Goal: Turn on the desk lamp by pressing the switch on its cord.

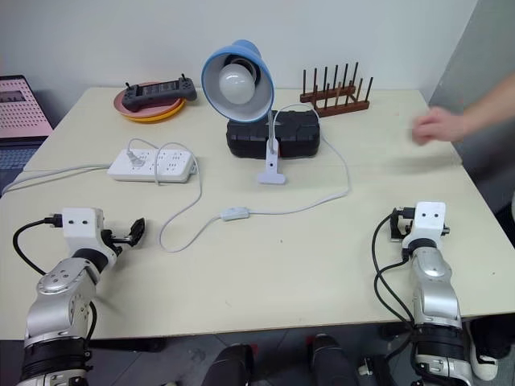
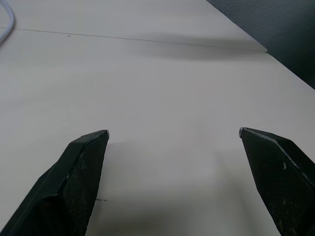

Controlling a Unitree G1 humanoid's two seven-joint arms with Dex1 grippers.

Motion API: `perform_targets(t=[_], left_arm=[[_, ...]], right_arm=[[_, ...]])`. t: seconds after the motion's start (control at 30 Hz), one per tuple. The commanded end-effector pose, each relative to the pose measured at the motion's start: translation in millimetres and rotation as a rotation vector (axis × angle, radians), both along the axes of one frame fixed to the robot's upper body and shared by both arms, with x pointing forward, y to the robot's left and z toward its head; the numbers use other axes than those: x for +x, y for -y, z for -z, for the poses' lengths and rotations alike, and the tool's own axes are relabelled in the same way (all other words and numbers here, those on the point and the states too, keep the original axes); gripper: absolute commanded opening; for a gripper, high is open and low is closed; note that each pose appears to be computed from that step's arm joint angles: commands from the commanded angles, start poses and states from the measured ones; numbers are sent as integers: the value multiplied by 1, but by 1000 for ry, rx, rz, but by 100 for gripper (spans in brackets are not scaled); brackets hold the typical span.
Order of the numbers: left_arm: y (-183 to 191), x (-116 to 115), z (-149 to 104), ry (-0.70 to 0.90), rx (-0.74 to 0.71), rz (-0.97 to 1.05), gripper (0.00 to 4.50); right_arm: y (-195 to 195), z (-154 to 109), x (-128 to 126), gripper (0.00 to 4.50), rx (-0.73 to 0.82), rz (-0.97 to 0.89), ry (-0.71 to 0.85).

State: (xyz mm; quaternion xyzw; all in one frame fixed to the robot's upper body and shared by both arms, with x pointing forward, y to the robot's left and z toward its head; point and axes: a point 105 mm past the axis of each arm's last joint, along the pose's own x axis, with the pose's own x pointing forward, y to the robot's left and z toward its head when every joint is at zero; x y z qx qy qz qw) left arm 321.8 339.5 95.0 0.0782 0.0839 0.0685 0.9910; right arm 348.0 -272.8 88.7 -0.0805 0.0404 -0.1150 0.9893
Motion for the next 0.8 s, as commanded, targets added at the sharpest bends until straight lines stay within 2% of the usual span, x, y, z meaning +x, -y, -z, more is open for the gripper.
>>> perform_targets(t=[0.03,0.3,0.47,0.53,0.6,0.7,0.8], left_arm=[[-5,-3,-16,46,14,2,450],[-4,-2,-19,52,17,7,450],[-1,-2,-32,76,-4,49,450],[18,1,-49,105,-80,188,450],[37,5,-64,90,-100,344,450],[66,6,-76,-3,-94,576,450],[88,7,-81,-109,-77,769,450]], right_arm=[[1,-17,-1,445,-16,-1,57],[3,-20,2,445,-23,-3,59],[-5,-24,5,445,-41,-66,61],[-19,-29,7,445,-44,-177,51],[-44,-38,8,445,-47,-365,35],[-82,-52,-4,445,-44,-679,-2],[-106,-61,-19,445,-25,-899,-55]])
